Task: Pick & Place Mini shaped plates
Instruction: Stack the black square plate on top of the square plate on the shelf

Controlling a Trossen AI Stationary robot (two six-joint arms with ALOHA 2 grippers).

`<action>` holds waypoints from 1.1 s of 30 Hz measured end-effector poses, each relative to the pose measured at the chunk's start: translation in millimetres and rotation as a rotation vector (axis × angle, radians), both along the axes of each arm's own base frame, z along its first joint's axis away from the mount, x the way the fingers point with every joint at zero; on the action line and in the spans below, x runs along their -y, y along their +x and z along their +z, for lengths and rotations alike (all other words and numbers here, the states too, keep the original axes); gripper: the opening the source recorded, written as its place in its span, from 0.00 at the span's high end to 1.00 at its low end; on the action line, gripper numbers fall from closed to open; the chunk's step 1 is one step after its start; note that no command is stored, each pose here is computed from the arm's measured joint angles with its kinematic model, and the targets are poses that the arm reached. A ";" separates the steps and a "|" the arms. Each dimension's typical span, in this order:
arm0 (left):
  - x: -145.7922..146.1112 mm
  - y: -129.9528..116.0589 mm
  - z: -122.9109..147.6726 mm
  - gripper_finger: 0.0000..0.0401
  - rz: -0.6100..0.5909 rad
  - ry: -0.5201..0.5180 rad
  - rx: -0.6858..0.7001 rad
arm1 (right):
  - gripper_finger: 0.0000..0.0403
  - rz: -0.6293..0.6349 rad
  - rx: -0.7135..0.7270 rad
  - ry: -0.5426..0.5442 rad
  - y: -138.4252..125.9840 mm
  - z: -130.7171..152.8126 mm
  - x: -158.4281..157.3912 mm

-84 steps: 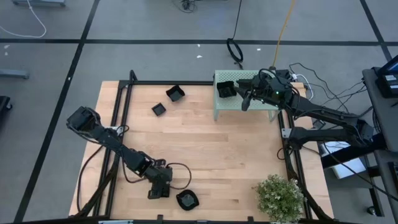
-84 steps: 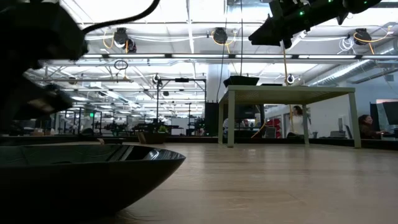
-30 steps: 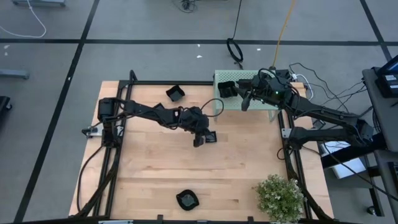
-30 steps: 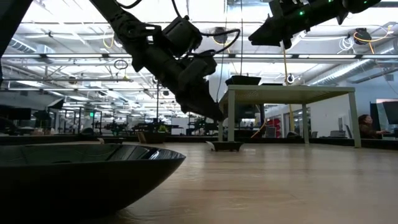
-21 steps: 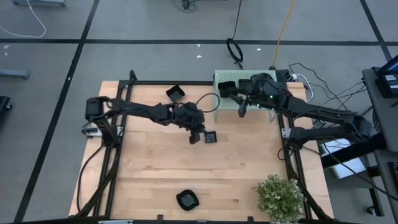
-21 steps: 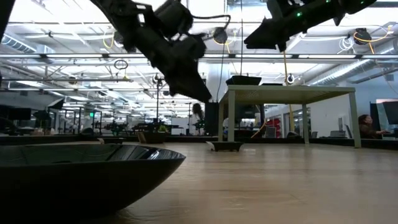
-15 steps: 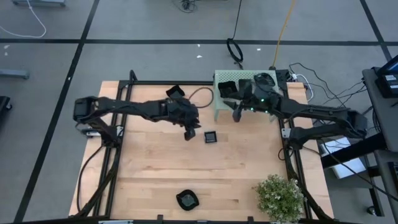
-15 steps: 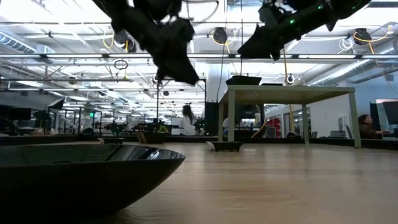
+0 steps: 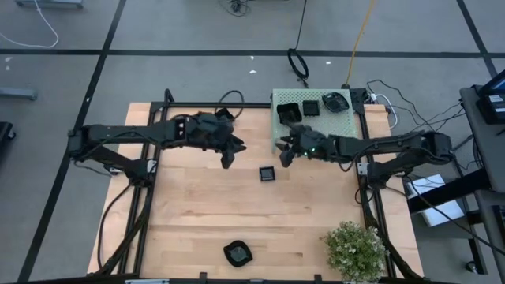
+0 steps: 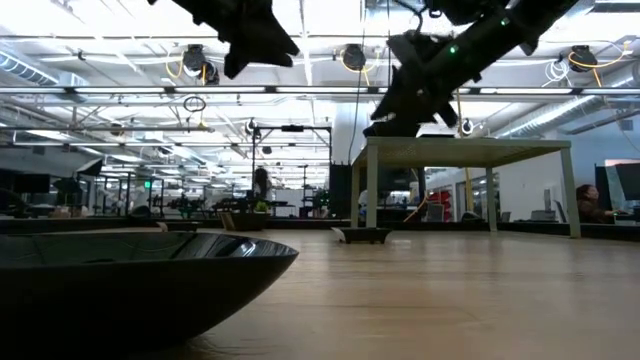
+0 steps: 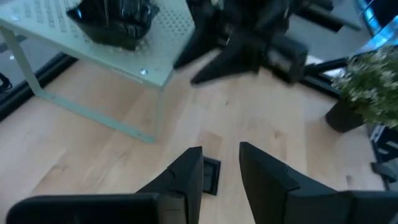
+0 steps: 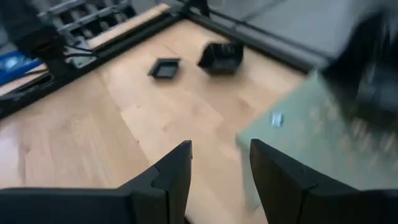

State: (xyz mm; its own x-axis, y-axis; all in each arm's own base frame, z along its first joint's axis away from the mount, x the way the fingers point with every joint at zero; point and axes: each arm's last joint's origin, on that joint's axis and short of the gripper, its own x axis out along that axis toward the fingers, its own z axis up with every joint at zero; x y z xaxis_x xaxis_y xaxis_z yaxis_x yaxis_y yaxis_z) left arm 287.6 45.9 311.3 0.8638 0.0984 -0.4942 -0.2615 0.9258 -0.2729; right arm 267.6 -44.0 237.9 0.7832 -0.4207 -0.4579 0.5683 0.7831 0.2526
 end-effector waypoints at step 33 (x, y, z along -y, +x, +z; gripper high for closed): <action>8.1 -35.7 27.4 0.73 -0.018 0.006 0.040 | 0.62 -0.223 -0.143 0.597 45.5 -124.6 -28.8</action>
